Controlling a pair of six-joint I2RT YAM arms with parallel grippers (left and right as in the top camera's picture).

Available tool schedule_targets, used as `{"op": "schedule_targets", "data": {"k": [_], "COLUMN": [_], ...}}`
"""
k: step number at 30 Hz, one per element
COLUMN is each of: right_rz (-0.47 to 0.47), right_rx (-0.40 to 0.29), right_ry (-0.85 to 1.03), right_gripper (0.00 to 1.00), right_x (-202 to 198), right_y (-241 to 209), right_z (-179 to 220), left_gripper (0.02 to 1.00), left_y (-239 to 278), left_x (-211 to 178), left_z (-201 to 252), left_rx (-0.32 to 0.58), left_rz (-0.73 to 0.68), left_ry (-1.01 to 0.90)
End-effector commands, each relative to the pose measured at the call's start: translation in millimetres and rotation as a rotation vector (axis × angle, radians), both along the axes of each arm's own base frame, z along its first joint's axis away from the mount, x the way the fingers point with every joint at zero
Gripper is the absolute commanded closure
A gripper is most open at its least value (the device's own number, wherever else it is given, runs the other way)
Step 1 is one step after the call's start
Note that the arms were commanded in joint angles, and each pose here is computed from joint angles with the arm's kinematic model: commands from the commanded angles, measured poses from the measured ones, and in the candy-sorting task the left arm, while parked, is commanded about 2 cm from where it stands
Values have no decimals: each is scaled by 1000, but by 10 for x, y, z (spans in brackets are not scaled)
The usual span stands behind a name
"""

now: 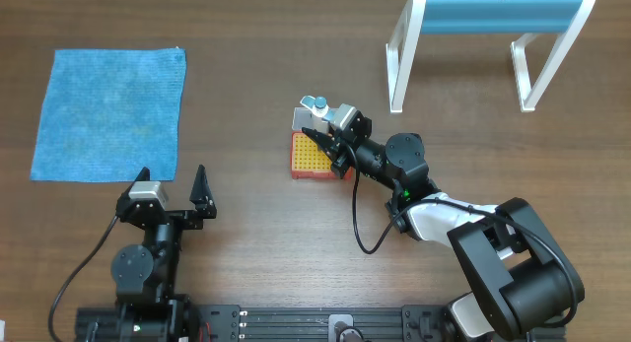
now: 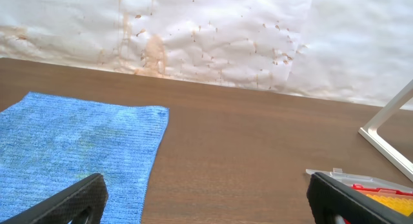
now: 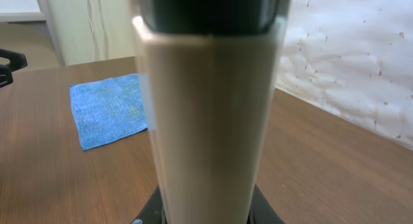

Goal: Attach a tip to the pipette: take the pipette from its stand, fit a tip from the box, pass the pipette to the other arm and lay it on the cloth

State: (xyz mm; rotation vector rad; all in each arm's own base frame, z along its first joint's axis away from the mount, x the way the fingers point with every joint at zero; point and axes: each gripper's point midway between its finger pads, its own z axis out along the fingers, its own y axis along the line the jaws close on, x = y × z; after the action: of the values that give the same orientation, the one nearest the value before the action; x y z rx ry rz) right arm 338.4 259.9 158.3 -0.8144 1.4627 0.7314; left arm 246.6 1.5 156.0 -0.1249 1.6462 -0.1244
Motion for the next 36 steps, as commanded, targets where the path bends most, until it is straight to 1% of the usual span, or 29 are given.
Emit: {"op": "schedule_targets", "data": {"k": [1, 7, 13, 21, 36], "right_rz": [-7, -7, -5, -4, 4], "right_rx": [-26, -30, -51, -56, -37], "right_ry": [33, 39, 46, 40, 5], "right_gripper": [923, 923, 921, 923, 923], "right_x": [3, 5, 9, 8, -10], "right_y": [4, 5, 7, 6, 13], "right_z": [-172, -202, -300, -304, -149], "left_gripper": [20, 20, 20, 20, 20], "left_y": [-23, -23, -23, -23, -23], "left_x": [-1, -1, -1, -1, -1], "left_z": [-27, -27, -27, -27, -27], "left_rx": [12, 12, 12, 12, 12], "left_rz": [-14, -14, -14, -14, -14], "left_ry": [10, 10, 10, 10, 10]}}
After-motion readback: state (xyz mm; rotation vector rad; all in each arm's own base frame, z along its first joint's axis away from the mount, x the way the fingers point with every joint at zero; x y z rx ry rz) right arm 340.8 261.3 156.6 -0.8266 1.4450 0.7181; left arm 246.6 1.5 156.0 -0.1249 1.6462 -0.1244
